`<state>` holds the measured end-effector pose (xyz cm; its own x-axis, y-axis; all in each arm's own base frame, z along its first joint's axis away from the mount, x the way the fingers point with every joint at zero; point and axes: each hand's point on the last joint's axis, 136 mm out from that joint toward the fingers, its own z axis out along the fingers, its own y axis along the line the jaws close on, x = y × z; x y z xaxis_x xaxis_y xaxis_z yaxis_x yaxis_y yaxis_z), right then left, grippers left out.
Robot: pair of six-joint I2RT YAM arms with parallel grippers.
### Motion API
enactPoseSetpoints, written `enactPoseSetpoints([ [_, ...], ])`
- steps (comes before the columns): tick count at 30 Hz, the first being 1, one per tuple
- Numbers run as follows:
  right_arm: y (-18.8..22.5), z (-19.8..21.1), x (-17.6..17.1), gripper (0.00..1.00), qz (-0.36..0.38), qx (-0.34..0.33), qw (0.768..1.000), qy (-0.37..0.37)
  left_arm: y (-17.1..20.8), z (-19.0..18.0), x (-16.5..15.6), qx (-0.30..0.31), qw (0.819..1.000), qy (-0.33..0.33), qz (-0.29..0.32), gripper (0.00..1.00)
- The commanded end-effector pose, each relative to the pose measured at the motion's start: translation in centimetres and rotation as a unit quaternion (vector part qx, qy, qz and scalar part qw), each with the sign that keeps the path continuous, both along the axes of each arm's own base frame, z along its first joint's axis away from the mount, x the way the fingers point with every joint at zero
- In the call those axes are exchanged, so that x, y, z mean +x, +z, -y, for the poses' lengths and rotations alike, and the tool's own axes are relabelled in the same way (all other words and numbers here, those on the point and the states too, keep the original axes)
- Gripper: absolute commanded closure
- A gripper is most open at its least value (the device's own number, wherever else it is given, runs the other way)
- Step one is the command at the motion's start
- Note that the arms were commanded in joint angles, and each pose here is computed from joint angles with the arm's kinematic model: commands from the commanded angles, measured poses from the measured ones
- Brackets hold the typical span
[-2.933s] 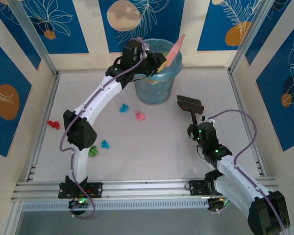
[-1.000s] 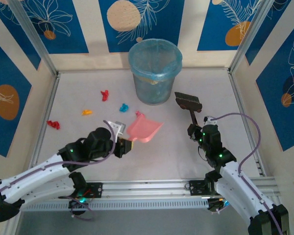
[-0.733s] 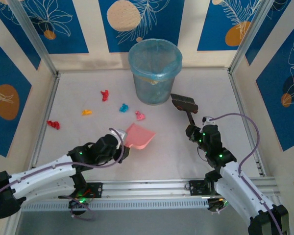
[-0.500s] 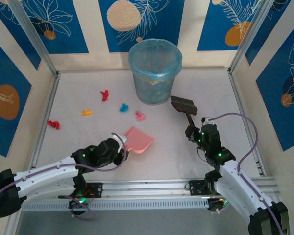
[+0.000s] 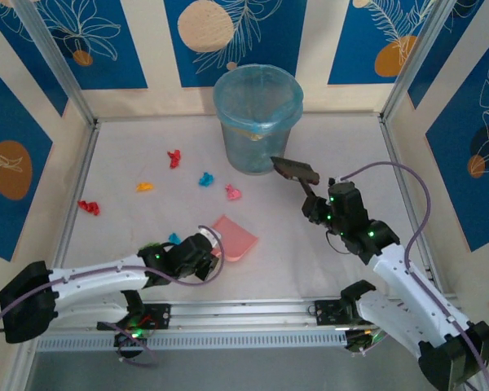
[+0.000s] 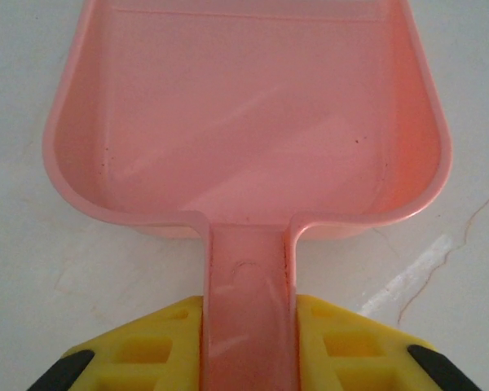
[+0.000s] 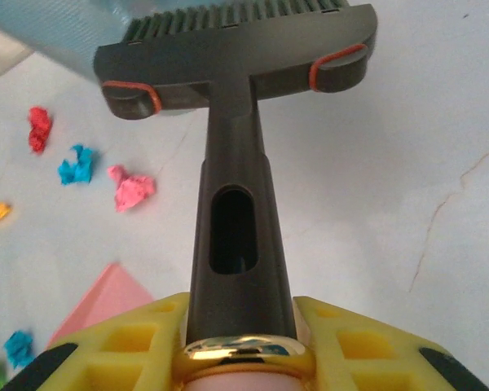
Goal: Sweep away the paper scraps from the table
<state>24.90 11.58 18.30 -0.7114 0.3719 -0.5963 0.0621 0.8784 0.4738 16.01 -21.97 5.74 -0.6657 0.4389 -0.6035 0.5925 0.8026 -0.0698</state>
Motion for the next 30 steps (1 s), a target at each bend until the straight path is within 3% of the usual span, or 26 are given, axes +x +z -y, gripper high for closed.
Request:
enactPoseSetpoints([
  [1,-0.1,-2.1,-2.1,1.00,-0.044,-0.004,0.998,0.037,0.7,1.2,0.3,0.008,1.000,-0.011,0.013,1.00],
  [7,-0.3,-6.3,-3.4,1.00,-0.045,-0.080,0.992,0.083,0.0,1.5,0.1,0.028,0.999,-0.015,0.007,1.00],
  [17,-0.8,-11.1,-2.1,1.00,-0.045,-0.155,0.982,0.100,-0.6,0.9,0.6,0.066,0.998,0.002,0.010,1.00],
  [30,1.0,-13.7,-0.3,1.00,-0.012,-0.156,0.982,0.105,-0.6,-1.6,2.0,0.087,0.994,0.065,0.021,1.00],
])
